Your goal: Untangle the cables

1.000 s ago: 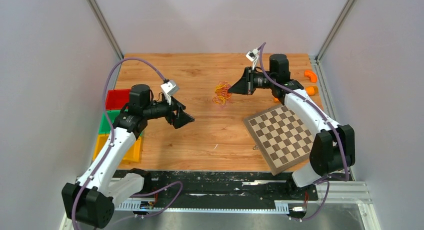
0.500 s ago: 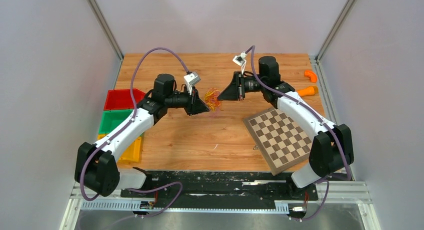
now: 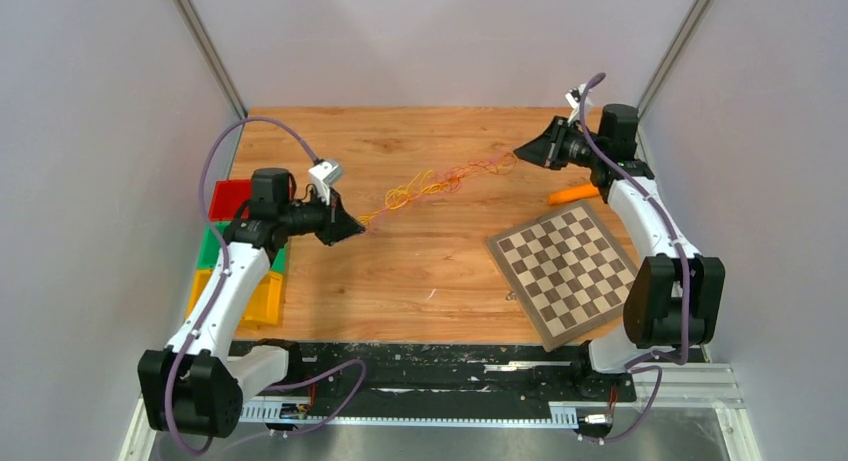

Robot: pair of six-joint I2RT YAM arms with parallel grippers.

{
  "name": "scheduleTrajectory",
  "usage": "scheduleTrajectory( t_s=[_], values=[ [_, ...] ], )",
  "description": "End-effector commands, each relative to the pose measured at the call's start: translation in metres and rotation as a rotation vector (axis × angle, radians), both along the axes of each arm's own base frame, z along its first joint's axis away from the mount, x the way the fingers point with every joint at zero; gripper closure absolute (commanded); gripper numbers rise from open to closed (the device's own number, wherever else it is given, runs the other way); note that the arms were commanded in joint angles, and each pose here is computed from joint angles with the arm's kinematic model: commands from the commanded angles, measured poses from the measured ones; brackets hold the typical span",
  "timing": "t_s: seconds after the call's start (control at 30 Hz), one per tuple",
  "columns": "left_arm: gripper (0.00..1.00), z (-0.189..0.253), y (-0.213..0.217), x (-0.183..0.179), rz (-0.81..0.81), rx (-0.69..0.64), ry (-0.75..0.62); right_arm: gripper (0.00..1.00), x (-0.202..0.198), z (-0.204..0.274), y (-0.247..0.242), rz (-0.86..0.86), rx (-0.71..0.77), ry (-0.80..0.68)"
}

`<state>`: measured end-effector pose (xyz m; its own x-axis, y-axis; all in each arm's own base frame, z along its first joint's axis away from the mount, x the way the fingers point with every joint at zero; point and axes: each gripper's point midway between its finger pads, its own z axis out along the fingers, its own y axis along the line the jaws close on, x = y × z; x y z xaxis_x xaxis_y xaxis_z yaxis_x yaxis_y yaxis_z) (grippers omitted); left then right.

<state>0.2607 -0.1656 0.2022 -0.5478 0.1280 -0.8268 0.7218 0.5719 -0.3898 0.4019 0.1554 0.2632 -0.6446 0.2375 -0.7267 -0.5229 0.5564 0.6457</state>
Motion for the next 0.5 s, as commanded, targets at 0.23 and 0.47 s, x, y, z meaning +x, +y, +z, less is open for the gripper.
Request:
scheduleTrajectory(
  t_s=[0.23, 0.47],
  values=[
    [1.00, -0.051, 0.095, -0.026, 0.165, 0.253, 0.107, 1.00, 0.058, 0.038, -0.112, -0.371, -0.138, -0.175],
    [1.00, -0.056, 0.113, -0.022, 0.205, 0.343, 0.111, 1.00, 0.076, 0.050, -0.149, -0.476, -0.179, -0.215]
  ],
)
